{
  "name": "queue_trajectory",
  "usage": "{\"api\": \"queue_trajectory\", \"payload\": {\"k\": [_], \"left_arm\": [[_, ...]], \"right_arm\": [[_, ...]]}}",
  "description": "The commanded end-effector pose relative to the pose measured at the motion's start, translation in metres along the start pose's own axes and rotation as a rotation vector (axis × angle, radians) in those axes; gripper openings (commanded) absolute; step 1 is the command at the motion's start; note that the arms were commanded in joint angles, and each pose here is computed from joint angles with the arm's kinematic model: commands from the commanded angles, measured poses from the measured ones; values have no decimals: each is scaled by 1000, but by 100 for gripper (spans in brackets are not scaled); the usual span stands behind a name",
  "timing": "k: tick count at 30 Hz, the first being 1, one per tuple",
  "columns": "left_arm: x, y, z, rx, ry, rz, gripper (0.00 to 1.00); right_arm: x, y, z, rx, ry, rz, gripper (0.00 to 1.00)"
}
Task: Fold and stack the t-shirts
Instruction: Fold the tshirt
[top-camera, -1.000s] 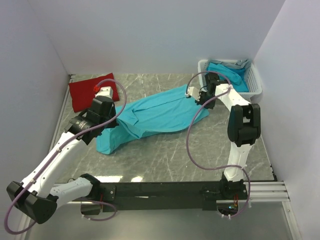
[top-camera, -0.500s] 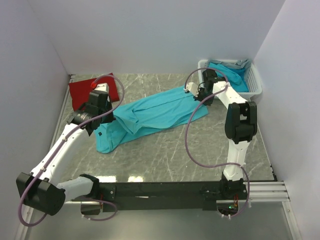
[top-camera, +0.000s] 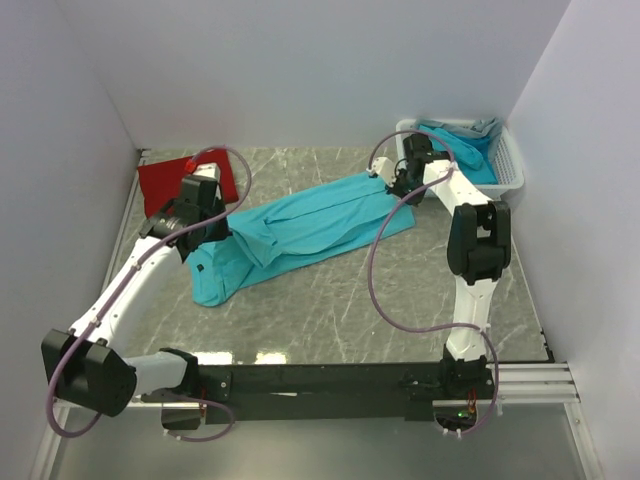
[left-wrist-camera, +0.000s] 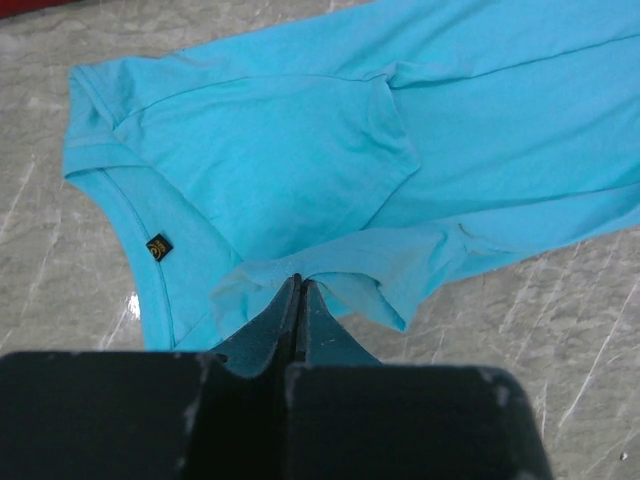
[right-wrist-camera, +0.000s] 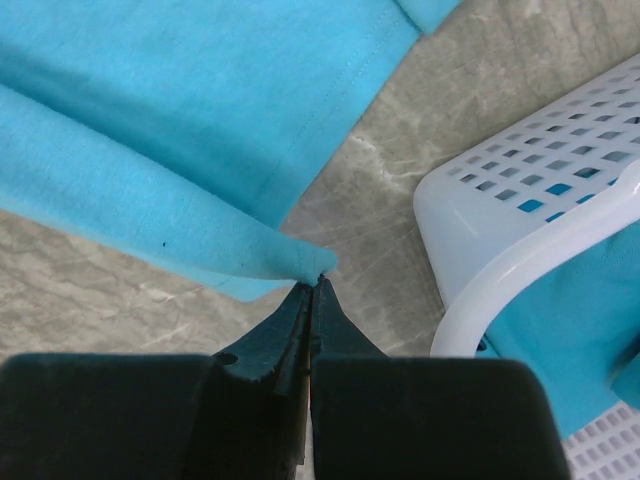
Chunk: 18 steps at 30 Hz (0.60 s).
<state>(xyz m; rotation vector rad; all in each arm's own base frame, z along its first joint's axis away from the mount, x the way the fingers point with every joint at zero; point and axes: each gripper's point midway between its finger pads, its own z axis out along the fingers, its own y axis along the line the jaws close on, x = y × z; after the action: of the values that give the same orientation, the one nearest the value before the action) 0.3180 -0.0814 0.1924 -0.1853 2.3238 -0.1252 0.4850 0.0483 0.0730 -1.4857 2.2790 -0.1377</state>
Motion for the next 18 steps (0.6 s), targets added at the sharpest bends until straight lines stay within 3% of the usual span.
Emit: {"api": "queue_trajectory", "payload": {"k": [1,18], "left_arm": [[-34,-12,-6,45,-86,-2,0],[-56,-4,12,-29,-98,-13,0]], "right_arm": [[-12,-15,-2,54,-13,16,0],[-14,-24,6,99,5,47,0]]}}
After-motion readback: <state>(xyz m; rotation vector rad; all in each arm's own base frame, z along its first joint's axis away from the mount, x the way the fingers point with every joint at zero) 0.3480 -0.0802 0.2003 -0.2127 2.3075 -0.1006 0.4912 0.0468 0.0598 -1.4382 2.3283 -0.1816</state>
